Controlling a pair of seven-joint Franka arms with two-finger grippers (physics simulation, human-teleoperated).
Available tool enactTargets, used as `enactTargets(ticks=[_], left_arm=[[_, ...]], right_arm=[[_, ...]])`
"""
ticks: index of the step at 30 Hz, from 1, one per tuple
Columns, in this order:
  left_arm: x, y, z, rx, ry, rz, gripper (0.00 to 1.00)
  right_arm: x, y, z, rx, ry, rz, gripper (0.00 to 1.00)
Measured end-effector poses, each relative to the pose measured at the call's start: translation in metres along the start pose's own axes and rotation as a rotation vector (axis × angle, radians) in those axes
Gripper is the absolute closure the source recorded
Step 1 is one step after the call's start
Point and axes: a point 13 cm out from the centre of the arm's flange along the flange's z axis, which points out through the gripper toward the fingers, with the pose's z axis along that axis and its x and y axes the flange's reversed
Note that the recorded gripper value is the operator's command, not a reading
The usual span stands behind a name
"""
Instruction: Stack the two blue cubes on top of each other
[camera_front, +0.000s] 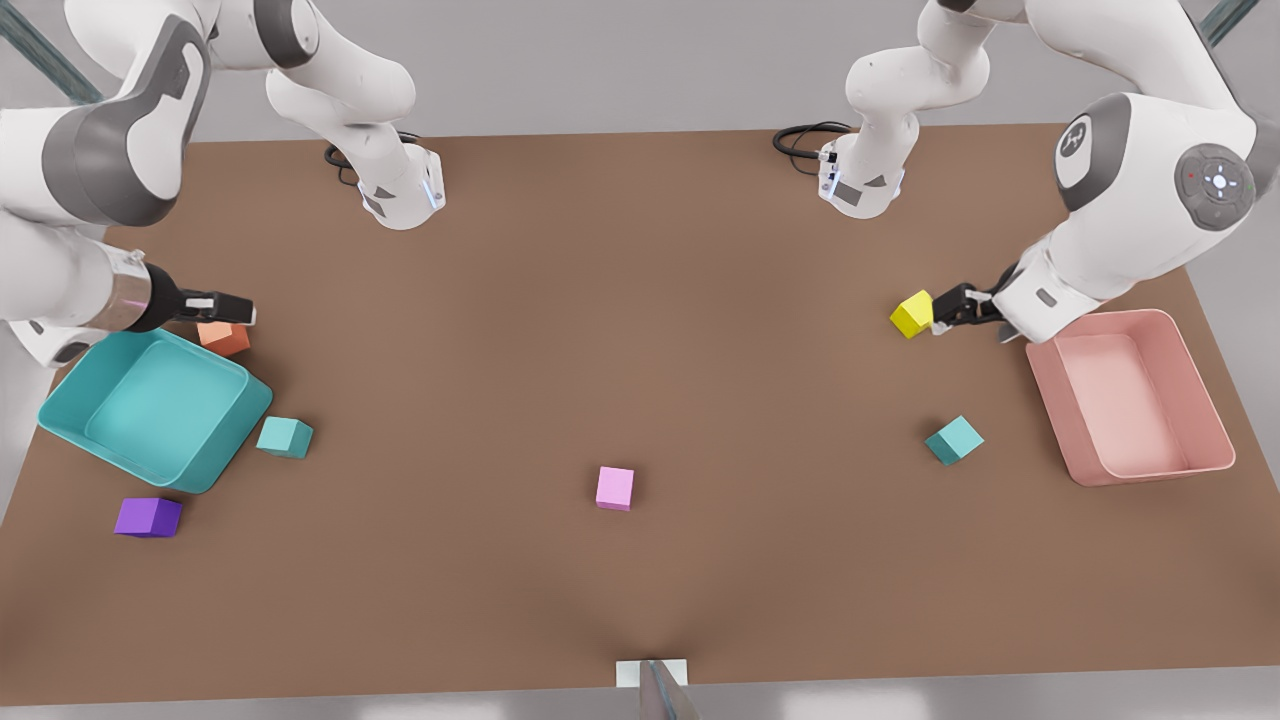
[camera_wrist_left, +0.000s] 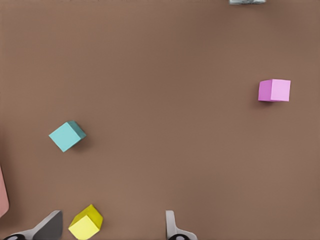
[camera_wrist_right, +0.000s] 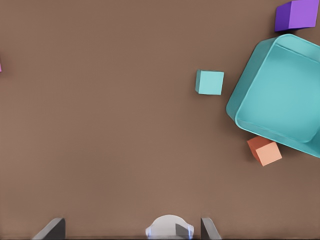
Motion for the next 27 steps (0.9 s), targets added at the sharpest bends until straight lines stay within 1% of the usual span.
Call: enactTargets(ticks=[3, 5, 8, 12, 15, 21, 24, 27], left_arm=[[-0.010, 0.008, 0.013, -0.002, 0.002, -0.036, 0.00], [-0.020, 0.018, 0.044, -0.017, 0.049, -0.045, 0.00], [-0.039, 0.028, 0.091, -0.045, 0.103, -0.038, 0.00], [-0.050, 0.040, 0.107, -0.068, 0.111, -0.042, 0.00], [-0.050, 0.044, 0.113, -0.077, 0.120, -0.046, 0.00], [-0.049, 0.058, 0.118, -0.086, 0.129, -0.069, 0.00], [-0.049, 0.060, 0.118, -0.088, 0.129, -0.073, 0.00], [-0.049, 0.060, 0.118, -0.089, 0.128, -0.075, 0.00]], right_arm=[[0.019, -0.006, 0.057, 0.001, 0.095, 0.029, 0.00], [0.012, -0.010, 0.096, 0.000, 0.123, 0.048, 0.00], [-0.021, -0.027, 0.141, -0.009, 0.139, 0.099, 0.00], [-0.038, -0.072, 0.192, -0.030, 0.154, 0.211, 0.00], [-0.046, -0.089, 0.227, -0.038, 0.165, 0.257, 0.00], [-0.083, -0.106, 0.294, -0.062, 0.187, 0.328, 0.00], [-0.086, -0.132, 0.309, -0.069, 0.184, 0.383, 0.00], [-0.086, -0.144, 0.333, -0.086, 0.211, 0.421, 0.00]])
